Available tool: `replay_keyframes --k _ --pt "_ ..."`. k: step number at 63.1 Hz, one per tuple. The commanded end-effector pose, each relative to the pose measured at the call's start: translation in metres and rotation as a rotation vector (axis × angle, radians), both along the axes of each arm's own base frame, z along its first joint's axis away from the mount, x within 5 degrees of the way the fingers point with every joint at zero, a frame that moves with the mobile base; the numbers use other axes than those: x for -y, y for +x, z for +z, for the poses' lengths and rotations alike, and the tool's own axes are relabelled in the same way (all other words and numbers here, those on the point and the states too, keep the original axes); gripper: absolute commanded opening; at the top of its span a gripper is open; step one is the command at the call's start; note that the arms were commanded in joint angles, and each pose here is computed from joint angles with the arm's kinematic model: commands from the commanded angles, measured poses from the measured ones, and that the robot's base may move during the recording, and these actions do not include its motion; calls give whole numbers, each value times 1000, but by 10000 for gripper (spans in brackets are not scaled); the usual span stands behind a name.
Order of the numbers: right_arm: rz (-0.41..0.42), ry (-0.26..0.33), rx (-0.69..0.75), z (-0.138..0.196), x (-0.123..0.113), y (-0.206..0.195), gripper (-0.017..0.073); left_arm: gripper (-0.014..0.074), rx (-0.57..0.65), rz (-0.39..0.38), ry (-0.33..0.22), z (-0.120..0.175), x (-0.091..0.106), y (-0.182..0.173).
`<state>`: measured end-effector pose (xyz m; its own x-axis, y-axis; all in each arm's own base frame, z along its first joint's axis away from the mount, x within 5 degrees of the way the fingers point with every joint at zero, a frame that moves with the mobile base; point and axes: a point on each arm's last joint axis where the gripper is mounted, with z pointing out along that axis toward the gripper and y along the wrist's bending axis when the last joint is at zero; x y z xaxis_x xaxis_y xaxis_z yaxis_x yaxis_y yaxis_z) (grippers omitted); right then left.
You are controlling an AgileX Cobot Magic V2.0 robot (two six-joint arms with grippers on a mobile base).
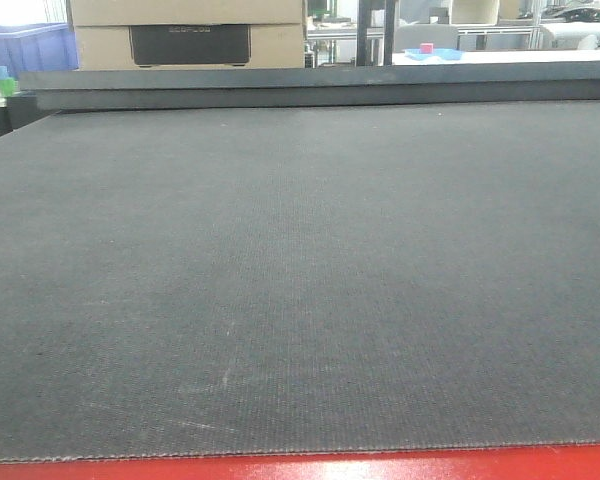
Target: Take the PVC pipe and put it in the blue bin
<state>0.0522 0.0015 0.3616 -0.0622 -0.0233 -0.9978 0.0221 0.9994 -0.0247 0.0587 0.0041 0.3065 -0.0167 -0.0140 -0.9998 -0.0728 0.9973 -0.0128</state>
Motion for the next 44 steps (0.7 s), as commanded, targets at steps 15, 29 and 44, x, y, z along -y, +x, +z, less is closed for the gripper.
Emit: replay_keyframes --k 15,29,44 --pt "-8 -14 29 2 1 0 -168 -111 24 0 6 2 0 -1" --pt "-8 -14 29 2 1 0 -168 -111 24 0 6 2 0 -1" --pt "-8 -14 29 2 1 0 -168 -111 24 0 6 2 0 -1"
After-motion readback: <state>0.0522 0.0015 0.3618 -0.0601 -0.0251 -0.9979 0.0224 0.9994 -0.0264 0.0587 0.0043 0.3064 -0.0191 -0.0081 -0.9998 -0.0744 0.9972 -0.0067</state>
